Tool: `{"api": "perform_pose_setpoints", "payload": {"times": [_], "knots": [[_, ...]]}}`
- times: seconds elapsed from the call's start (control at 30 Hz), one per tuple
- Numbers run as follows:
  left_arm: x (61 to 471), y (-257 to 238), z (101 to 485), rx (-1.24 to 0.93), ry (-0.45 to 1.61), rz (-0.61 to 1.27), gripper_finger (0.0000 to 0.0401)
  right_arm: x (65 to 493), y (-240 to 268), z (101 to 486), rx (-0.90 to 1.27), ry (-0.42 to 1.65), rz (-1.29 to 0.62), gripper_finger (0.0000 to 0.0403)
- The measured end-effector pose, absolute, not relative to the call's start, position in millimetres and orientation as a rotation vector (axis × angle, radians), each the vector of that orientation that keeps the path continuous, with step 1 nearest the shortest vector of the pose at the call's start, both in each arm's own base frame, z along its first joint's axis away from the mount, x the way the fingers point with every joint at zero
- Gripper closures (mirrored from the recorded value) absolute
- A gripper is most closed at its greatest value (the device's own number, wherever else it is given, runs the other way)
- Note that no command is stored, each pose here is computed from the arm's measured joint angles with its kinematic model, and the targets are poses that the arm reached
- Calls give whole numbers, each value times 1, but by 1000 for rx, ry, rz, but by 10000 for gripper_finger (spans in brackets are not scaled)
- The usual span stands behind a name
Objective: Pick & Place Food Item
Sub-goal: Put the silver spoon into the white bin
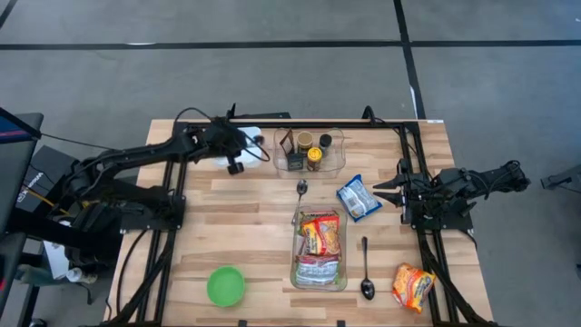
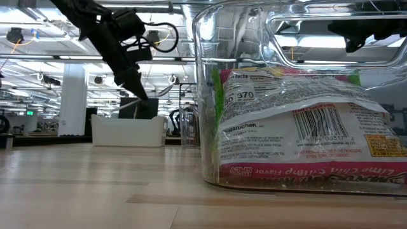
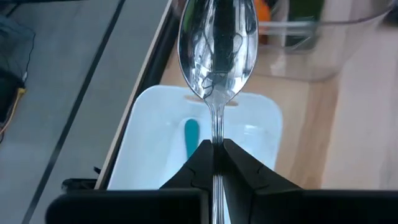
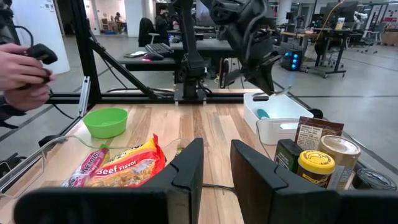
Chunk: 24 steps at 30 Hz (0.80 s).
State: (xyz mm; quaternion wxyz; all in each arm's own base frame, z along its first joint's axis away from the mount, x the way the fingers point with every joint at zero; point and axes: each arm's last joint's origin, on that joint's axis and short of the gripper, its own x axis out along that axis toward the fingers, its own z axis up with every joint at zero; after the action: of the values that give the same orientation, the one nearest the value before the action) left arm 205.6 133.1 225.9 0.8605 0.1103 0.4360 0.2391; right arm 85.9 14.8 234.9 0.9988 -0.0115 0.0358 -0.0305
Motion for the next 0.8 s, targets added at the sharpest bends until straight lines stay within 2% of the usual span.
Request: {"api": "perform_pose_setpoints", "payload": {"times": [0.8], "knots": [[192,174,194,90,1052,581,392,86,15,235,-23,71,-61,328]]}}
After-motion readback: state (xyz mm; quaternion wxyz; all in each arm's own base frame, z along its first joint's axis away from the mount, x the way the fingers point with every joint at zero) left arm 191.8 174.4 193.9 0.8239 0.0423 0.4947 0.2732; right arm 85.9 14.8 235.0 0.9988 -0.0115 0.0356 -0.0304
